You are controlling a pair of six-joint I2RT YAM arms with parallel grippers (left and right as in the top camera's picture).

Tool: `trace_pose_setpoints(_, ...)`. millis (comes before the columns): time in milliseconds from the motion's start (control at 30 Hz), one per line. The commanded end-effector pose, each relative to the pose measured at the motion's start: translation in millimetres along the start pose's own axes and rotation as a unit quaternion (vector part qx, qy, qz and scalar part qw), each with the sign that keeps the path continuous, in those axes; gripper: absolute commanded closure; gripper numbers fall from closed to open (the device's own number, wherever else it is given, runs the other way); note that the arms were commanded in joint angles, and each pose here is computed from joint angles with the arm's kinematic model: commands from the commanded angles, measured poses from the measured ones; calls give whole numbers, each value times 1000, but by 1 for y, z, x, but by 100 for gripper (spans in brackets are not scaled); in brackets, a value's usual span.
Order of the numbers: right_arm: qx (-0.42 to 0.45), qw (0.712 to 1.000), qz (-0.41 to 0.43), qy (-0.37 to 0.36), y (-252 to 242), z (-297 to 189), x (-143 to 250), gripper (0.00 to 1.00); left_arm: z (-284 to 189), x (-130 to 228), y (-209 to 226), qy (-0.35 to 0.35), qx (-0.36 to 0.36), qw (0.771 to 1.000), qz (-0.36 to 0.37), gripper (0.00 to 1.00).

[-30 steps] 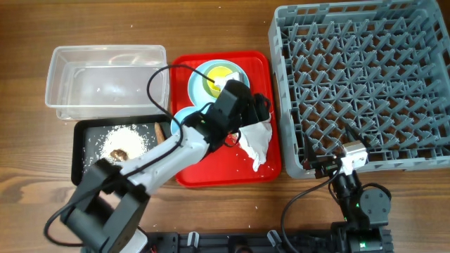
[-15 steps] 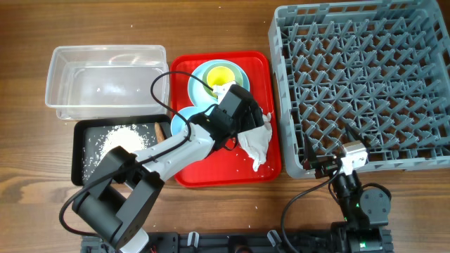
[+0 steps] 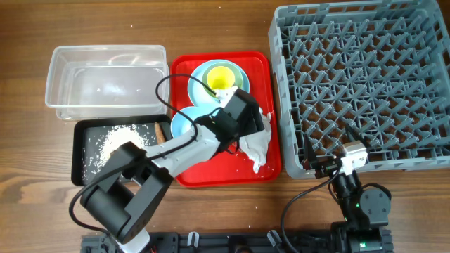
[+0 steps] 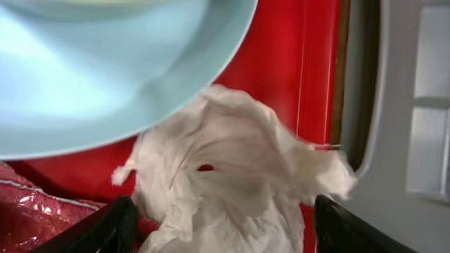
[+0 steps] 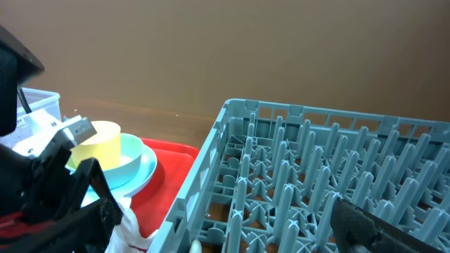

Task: Sort waste into correct bins and load items into the dishwasher rack
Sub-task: 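Move the left gripper to the white tissue and pinch it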

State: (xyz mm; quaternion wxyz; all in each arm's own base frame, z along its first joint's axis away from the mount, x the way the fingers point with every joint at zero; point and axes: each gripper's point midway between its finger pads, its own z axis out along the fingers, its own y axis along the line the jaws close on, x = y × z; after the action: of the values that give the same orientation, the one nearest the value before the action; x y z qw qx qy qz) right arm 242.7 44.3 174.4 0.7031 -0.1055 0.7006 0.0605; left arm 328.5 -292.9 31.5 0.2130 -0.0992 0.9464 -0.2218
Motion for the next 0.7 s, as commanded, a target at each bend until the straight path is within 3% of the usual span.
trace_pose_setpoints(0,-2,1000,5,-3,1,0,-1,0,1,-3,-1,-16,-10,1000,4,28)
trace_pose_setpoints(267,-2,1000,6,-3,1,0,-1,0,-6,-8,4,-25,-30,999,7,32)
trace_pose_setpoints(400,-2,1000,6,-3,1,0,-1,0,-21,-21,-16,-43,-3,999,20,42)
trace_pose_setpoints(533,-2,1000,6,-3,1,0,-1,0,-32,-30,-27,-55,10,997,49,33)
trace_pose_setpoints(667,-2,1000,6,-3,1,0,-1,0,-37,-34,-42,-67,20,983,170,27)
